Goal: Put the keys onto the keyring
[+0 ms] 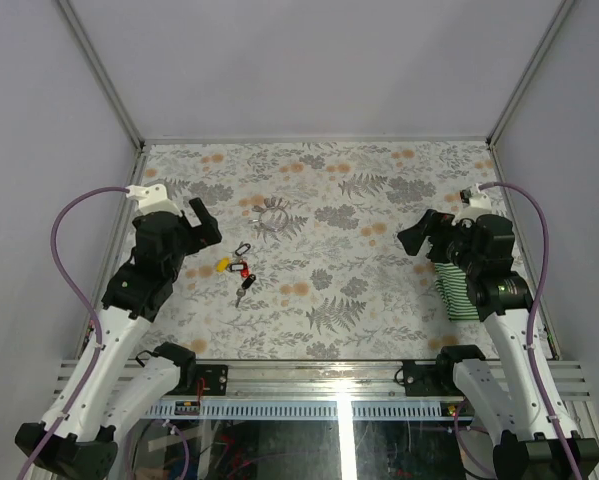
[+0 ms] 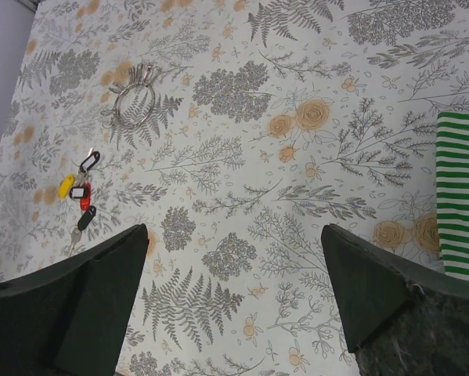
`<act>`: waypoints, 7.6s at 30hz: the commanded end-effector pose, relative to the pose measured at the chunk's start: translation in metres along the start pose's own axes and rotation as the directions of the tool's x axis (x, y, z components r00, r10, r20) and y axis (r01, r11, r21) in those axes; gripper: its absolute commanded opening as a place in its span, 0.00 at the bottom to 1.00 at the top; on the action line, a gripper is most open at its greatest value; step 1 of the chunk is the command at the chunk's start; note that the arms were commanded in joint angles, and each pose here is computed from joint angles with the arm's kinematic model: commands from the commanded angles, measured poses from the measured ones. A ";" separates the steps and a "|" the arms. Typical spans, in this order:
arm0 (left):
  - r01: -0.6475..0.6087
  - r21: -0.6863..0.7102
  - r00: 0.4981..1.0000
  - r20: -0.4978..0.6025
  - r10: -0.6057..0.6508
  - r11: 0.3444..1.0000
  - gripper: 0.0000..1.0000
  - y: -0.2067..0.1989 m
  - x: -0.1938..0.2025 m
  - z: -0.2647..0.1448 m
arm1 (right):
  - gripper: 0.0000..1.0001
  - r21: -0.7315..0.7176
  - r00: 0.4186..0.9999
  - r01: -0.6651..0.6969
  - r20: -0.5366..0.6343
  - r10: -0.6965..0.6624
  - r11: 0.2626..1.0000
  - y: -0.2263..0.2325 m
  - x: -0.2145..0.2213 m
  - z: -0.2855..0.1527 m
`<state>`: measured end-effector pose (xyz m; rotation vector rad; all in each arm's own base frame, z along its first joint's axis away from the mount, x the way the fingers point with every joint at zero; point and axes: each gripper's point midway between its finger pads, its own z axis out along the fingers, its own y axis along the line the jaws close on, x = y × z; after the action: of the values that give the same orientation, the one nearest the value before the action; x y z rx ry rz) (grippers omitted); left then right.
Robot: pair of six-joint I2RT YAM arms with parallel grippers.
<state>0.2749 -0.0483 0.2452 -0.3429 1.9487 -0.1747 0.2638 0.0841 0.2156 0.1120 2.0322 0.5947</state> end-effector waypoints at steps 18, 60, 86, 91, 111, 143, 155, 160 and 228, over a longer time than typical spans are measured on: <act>0.120 -0.015 0.991 0.068 -0.119 0.993 1.00 0.002 -0.027 0.013 | 0.99 0.128 0.979 -0.189 -0.055 0.198 0.974 -0.014 -0.012 0.025; -0.352 0.317 0.733 -0.491 0.470 0.881 0.57 -0.140 0.145 0.203 | 0.87 -0.092 0.941 -0.206 -0.293 0.172 0.974 0.010 0.046 0.036; -0.335 0.362 0.632 -0.599 0.492 0.870 0.33 -0.114 0.188 0.232 | 0.87 -0.147 0.937 -0.207 -0.314 0.153 0.967 0.018 0.050 0.033; -0.333 0.363 0.615 -0.616 0.492 0.870 0.28 -0.110 0.196 0.230 | 0.87 -0.149 0.936 -0.210 -0.315 0.155 0.966 0.019 0.051 0.032; -0.351 0.445 0.565 -0.601 0.565 0.824 0.04 -0.148 0.232 0.155 | 0.86 -0.143 0.945 -0.204 -0.286 0.157 0.968 0.021 0.046 0.024; -0.326 0.584 0.665 -0.417 0.619 0.743 0.38 -0.225 0.231 0.032 | 0.91 -0.023 0.980 -0.165 -0.117 0.161 0.986 0.007 0.030 -0.001; -0.141 0.198 0.891 -0.401 0.211 0.970 0.25 -0.119 0.132 0.063 | 0.94 0.066 0.964 -0.229 -0.122 0.236 0.971 -0.013 0.044 0.011; -0.132 0.104 0.862 -0.480 0.166 0.986 0.09 -0.082 0.142 0.073 | 0.94 0.030 0.961 -0.212 -0.175 0.214 0.977 -0.009 0.053 0.015; -0.407 0.483 0.564 -0.535 0.629 0.775 0.09 -0.130 0.283 0.044 | 0.85 -0.052 0.912 -0.159 -0.391 0.126 0.986 0.007 0.103 0.026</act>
<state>0.2256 -0.2471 0.0123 0.6201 2.6545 -0.1742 0.2273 0.1269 0.1203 0.1493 2.4338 0.8201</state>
